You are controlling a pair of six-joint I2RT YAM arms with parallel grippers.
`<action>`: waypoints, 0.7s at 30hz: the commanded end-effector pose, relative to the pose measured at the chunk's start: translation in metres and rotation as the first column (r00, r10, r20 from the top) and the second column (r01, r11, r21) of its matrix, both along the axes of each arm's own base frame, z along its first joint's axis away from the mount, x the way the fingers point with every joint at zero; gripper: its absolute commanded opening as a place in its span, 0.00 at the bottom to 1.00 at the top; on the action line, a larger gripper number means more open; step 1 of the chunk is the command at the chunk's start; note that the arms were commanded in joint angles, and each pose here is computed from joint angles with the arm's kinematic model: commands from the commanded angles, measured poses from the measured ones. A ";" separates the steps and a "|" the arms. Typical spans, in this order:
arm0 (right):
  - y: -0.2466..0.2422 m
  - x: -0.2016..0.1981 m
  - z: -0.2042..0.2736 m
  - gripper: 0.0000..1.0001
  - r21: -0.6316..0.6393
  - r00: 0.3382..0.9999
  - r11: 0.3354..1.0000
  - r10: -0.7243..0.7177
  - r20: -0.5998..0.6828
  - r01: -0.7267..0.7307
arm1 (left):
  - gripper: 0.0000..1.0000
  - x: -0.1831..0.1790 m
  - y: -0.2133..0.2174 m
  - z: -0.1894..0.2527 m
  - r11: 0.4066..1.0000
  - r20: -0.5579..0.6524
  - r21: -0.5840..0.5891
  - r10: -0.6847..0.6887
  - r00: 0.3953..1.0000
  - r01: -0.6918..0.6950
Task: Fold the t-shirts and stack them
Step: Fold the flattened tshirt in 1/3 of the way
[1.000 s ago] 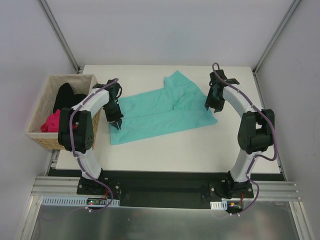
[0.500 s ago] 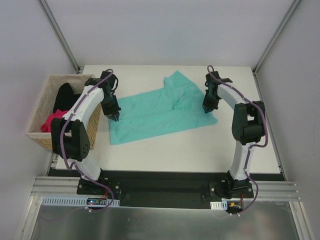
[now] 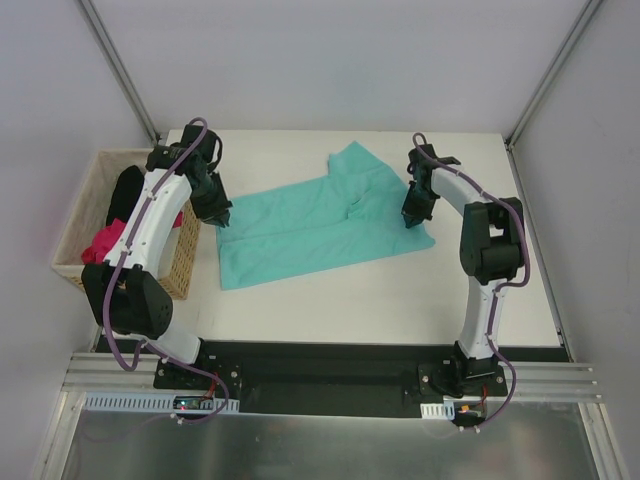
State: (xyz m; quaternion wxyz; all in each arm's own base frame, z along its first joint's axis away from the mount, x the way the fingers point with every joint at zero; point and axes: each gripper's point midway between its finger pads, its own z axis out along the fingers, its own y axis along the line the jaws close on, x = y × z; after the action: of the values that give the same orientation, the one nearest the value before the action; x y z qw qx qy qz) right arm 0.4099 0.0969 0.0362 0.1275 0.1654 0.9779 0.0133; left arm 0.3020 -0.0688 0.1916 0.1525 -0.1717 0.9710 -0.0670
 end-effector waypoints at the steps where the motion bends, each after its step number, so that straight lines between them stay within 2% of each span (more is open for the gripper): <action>1: -0.010 -0.017 0.003 0.01 -0.043 0.996 0.996 -0.078 -0.032 0.077 | 0.11 -0.007 0.011 0.018 0.999 0.027 0.022 0.026 0.999 -0.026; 13: -0.029 -0.066 -0.006 0.01 -0.121 0.978 0.977 -0.187 -0.095 0.176 | 0.10 -0.010 0.014 0.016 0.999 0.007 0.035 0.003 1.000 -0.003; 21: -0.040 -0.103 -0.010 0.01 -0.154 0.970 0.970 -0.208 -0.129 0.188 | 0.11 -0.013 0.013 0.014 1.000 0.000 0.028 -0.002 1.000 0.002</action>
State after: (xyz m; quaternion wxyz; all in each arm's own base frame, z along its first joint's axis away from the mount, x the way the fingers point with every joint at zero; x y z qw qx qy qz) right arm 0.3295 0.0665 0.0179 0.0727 0.2406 0.9660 -0.0599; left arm 0.2958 -0.0617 0.1943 0.1442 -0.1730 0.9727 -0.0567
